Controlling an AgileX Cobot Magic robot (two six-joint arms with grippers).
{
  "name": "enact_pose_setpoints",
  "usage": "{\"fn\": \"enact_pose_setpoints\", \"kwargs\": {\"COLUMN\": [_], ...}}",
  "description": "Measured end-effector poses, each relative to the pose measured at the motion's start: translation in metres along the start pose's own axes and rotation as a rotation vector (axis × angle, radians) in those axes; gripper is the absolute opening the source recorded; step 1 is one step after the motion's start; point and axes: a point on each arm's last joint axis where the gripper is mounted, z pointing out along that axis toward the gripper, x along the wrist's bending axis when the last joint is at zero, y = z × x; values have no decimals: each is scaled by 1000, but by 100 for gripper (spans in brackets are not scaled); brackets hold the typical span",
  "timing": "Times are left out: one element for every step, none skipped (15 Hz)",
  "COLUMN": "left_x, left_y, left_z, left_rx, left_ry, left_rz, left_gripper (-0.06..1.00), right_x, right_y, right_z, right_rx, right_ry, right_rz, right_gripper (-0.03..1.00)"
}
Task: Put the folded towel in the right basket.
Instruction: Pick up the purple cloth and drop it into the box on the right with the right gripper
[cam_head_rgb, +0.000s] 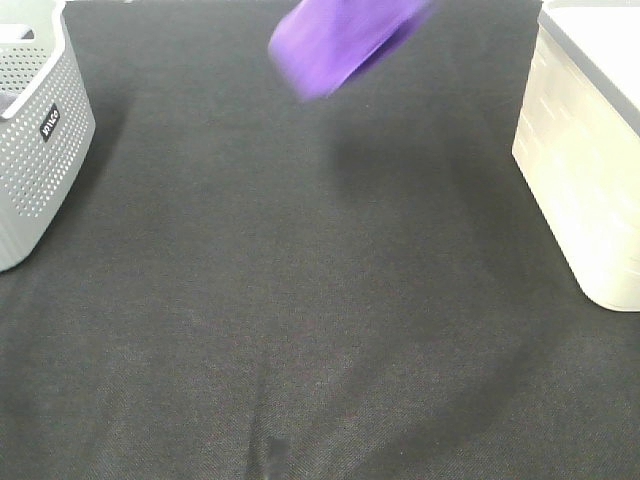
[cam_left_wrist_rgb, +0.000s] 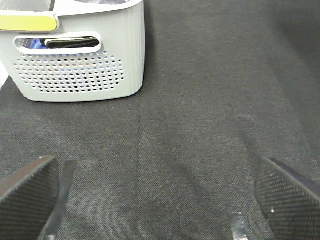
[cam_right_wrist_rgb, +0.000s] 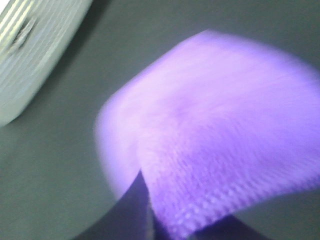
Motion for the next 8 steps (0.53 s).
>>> {"fn": "enact_pose_setpoints", "kwargs": {"left_x": [0,0,0,0,0,0,0,0], "left_y": [0,0,0,0,0,0,0,0], "left_z": [0,0,0,0,0,0,0,0], "left_rx": [0,0,0,0,0,0,0,0], "left_ry": [0,0,0,0,0,0,0,0], "left_rz": [0,0,0,0,0,0,0,0], "left_gripper": [99,99,99,99,99,99,99,99], "right_x": [-29,-57,-88,-114,-114,-140,-159,-180], "right_y": [4,3,-1,-7,-7,-15,-23,-32], "right_z": [-37,-67,-94,-113,-113,-126,-133,-134], "right_rx": [-55,-98,-133,-152,-152,-159,-155,-138], "right_ry": [-81,-151,-226,-285,-285,-338,-372,-399], "right_rz": [32,72,123,168,168,214,253,294], "right_gripper": [5,5,5,5,5,5,5,5]}}
